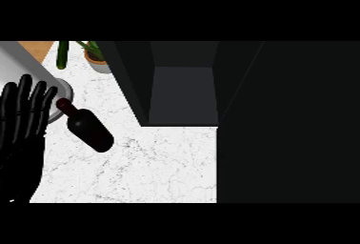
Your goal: Pick up the wine, place it into the cabinet and close the cabinet
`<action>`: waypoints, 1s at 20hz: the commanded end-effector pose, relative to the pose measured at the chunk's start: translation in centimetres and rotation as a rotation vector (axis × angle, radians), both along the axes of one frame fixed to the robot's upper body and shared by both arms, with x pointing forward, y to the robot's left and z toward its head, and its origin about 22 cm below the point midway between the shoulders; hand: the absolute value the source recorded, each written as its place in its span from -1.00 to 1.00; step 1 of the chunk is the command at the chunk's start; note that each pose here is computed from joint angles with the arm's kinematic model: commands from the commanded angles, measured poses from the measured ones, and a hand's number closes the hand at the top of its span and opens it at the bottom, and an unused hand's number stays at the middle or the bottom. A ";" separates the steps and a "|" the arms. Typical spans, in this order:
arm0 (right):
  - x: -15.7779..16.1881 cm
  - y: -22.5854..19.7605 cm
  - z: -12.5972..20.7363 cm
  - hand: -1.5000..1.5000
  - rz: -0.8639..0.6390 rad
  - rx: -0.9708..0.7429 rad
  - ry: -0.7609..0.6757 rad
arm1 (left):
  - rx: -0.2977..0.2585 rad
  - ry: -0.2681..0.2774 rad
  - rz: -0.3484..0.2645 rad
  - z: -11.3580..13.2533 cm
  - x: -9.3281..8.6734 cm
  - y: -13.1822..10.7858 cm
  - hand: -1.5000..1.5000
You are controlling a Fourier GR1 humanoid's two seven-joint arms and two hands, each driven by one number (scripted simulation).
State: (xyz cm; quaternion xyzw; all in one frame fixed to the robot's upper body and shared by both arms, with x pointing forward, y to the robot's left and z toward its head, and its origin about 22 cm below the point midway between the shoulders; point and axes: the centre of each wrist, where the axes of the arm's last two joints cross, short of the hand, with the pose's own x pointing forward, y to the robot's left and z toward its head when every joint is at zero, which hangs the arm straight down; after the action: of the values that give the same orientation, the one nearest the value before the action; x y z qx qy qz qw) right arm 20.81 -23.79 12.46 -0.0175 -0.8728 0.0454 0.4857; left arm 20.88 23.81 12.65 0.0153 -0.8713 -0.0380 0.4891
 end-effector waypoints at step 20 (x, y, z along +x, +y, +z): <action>-10.3 1.7 4.8 -1.00 0.307 0.074 0.223 | -0.427 0.345 -0.100 7.3 -0.7 7.6 -1.00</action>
State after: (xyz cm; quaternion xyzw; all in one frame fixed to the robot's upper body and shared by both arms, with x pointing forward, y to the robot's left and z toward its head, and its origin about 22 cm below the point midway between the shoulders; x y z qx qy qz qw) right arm 13.11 -21.68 14.79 0.1302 -0.7992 0.0892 0.5800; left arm 22.25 30.03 17.67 -0.1320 -0.7713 0.1213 0.6108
